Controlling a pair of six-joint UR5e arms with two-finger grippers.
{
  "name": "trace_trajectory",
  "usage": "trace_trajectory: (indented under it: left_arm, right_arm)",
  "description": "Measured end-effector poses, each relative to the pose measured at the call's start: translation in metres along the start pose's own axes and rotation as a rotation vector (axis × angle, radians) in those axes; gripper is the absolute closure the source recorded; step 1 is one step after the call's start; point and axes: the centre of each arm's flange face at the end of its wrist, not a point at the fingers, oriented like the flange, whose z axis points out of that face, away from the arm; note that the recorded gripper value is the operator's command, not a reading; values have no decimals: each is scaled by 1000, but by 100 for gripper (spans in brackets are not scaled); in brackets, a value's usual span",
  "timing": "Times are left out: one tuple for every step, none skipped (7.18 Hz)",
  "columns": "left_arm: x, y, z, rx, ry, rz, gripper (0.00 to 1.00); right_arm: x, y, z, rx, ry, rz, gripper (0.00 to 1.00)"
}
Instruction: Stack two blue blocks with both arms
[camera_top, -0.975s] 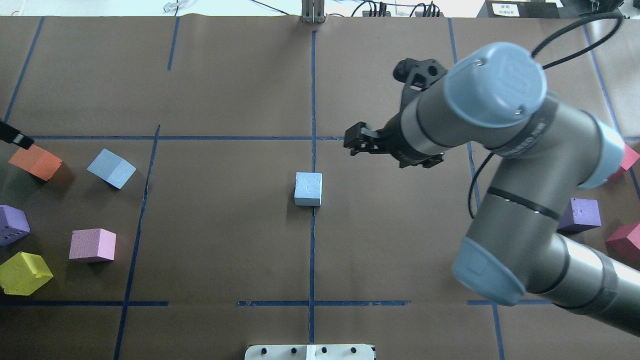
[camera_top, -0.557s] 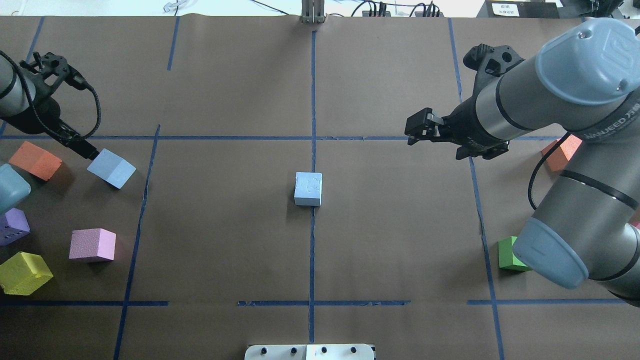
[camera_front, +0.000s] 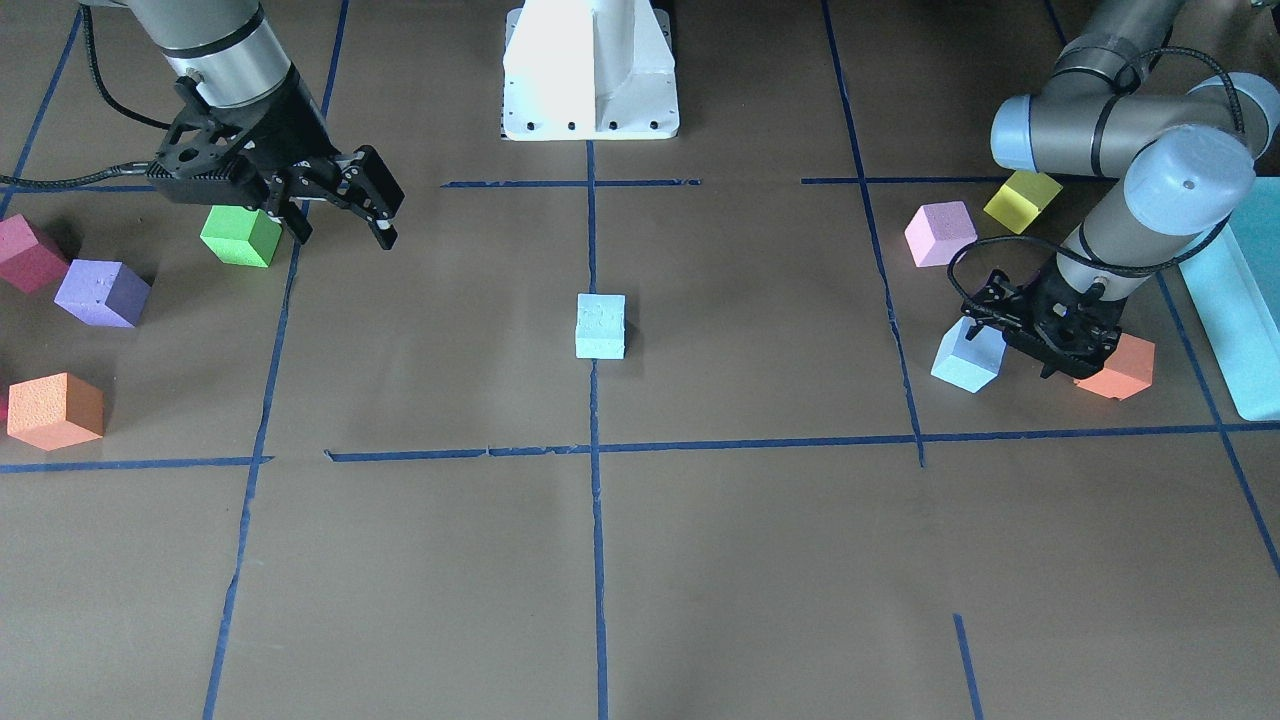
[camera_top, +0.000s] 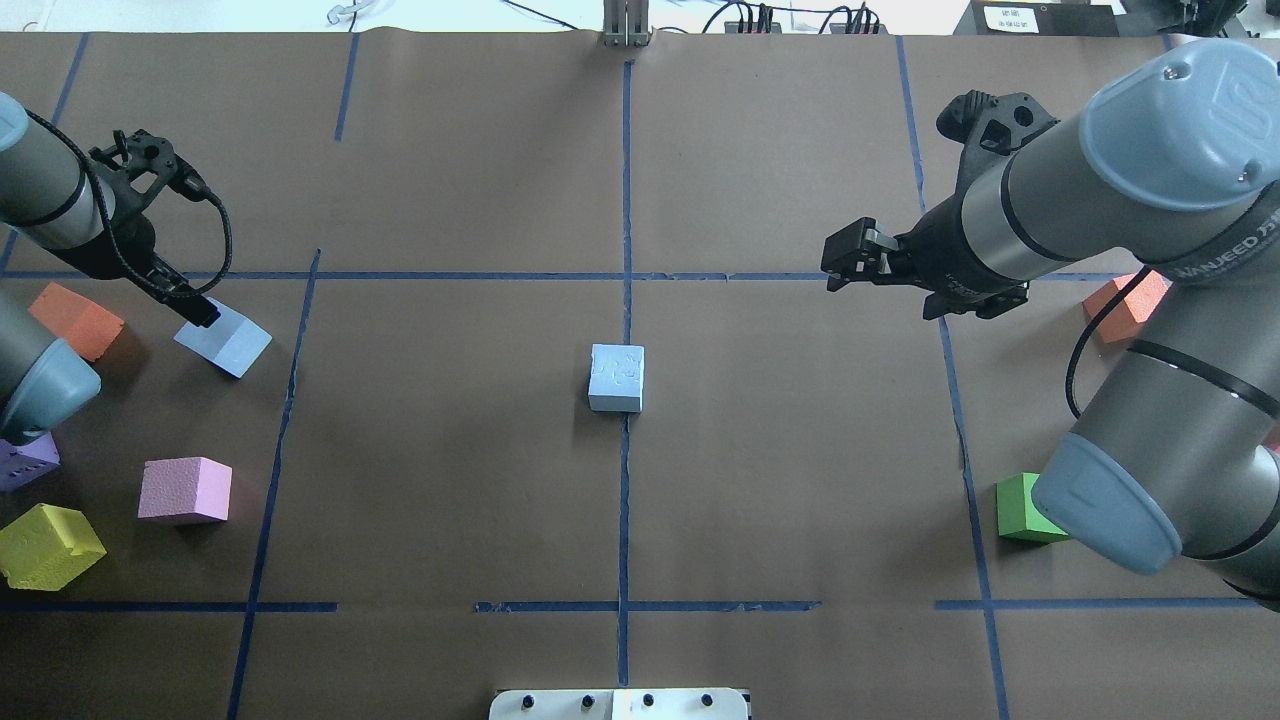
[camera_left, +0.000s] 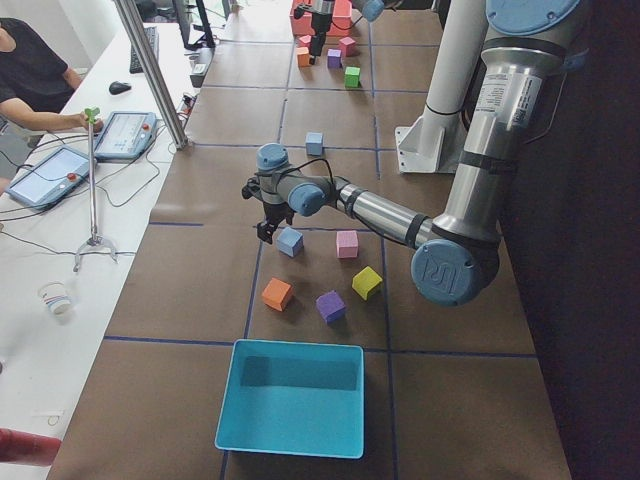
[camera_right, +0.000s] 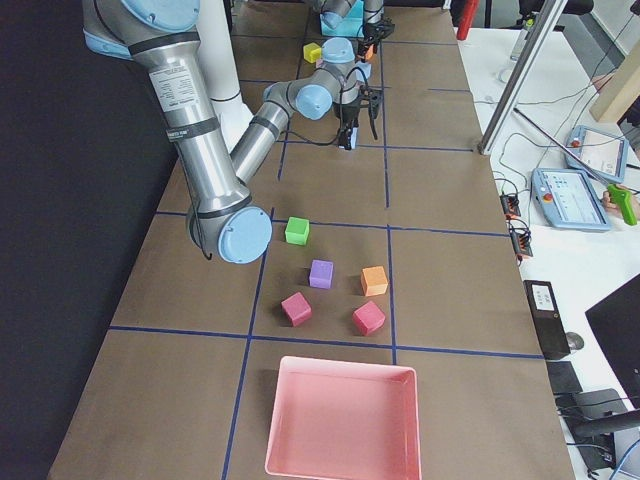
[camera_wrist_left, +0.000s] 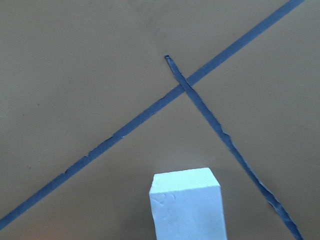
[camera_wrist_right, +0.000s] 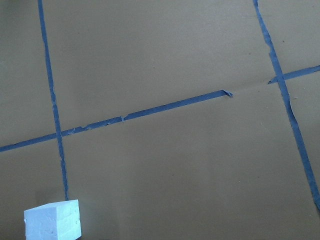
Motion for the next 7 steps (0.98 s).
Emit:
trace_trajectory:
  left_arm:
    - [4,1,10,0,10,-14,0]
    - [10,4,22,-16,17,-20,0]
    - [14,7,31,-31,21,-21,0]
    - [17,10,38,-43,24,-20,0]
    - [18,12,43,-53,24,-20,0]
    - [17,14,48,-62,25,-22,0]
    - [19,16,52,-71,26,-23,0]
  right_arm:
    - [1,-1,2,-1,5,-3,0]
    - [1,-1,4,-2,8,-5,0]
    - [2,-1,5,-3,11,-5,0]
    - [2,-1,6,-3,13,-5,0]
    - [2,-1,7,-5,13,-6,0]
    - [2,0,8,-7,13,-7,0]
    - [1,1,9,-9,15,-8,0]
